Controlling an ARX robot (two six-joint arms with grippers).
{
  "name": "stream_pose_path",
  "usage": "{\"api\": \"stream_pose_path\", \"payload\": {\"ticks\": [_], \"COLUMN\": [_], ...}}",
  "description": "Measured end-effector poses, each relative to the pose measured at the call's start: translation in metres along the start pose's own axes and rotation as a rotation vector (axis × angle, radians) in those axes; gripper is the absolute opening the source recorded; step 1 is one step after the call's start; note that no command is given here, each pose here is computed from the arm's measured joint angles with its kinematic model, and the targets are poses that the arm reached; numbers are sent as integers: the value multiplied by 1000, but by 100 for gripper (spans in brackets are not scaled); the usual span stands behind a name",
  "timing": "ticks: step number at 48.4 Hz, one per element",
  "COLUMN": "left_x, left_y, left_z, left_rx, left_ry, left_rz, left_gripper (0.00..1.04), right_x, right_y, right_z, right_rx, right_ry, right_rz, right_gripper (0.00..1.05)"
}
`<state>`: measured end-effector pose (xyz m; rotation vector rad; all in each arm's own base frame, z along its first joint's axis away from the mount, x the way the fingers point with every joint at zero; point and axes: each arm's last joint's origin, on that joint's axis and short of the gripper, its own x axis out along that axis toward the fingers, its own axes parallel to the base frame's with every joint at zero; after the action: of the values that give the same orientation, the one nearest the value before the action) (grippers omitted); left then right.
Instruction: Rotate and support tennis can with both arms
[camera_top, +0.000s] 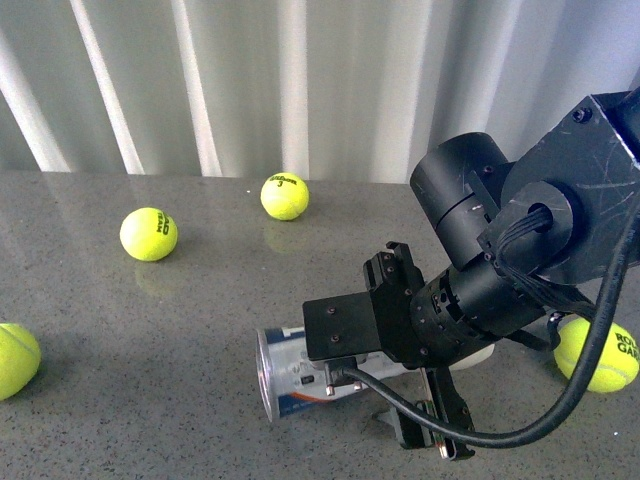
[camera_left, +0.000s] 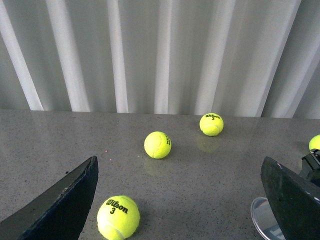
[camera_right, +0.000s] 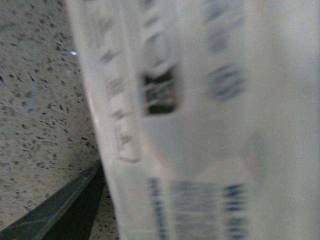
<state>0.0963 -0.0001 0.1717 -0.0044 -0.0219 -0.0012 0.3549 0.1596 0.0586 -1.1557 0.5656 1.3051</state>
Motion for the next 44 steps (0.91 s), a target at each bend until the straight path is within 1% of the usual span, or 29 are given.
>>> {"api": "stream_pose_path", "payload": {"ticks": [1, 2, 3, 7, 14, 24, 30, 32, 34, 36, 39, 40, 44], "left_x": [0, 0, 0, 0, 0, 0, 0, 0, 0, 0, 0, 0, 0], "left_y": [0, 0, 0, 0, 0, 0, 0, 0, 0, 0, 0, 0, 0], "left_z": [0, 0, 0, 0, 0, 0, 0, 0, 0, 0, 0, 0, 0], "left_rx": [0, 0, 0, 0, 0, 0, 0, 0, 0, 0, 0, 0, 0], "left_ry": [0, 0, 0, 0, 0, 0, 0, 0, 0, 0, 0, 0, 0], "left_rz": [0, 0, 0, 0, 0, 0, 0, 0, 0, 0, 0, 0, 0], "left_gripper": [98, 98, 98, 98, 98, 98, 98, 98, 98, 98, 98, 98, 98], "right_x": [-2, -3, -5, -12, -29, -50, -74, -86, -101, -129, -164, -178, -210], "right_y": [0, 0, 0, -1, -6, -7, -13, -17, -22, -29, -35, -36, -29], "right_z": [1, 2, 3, 6, 13, 14, 20, 24, 28, 34, 37, 36, 22], "right_rx": [14, 20, 30, 43, 72, 125, 219, 259, 315, 424, 561, 669, 949], "right_ry": [-7, -11, -18, -43, -84, -130, -243, -297, -365, -466, -551, -580, -644], "right_rz": [-1, -4, -9, -15, -54, -87, -130, -162, -189, -257, -380, -428, -520], "right_gripper": [97, 99, 100, 97, 98, 98, 98, 98, 98, 98, 98, 98, 98]}}
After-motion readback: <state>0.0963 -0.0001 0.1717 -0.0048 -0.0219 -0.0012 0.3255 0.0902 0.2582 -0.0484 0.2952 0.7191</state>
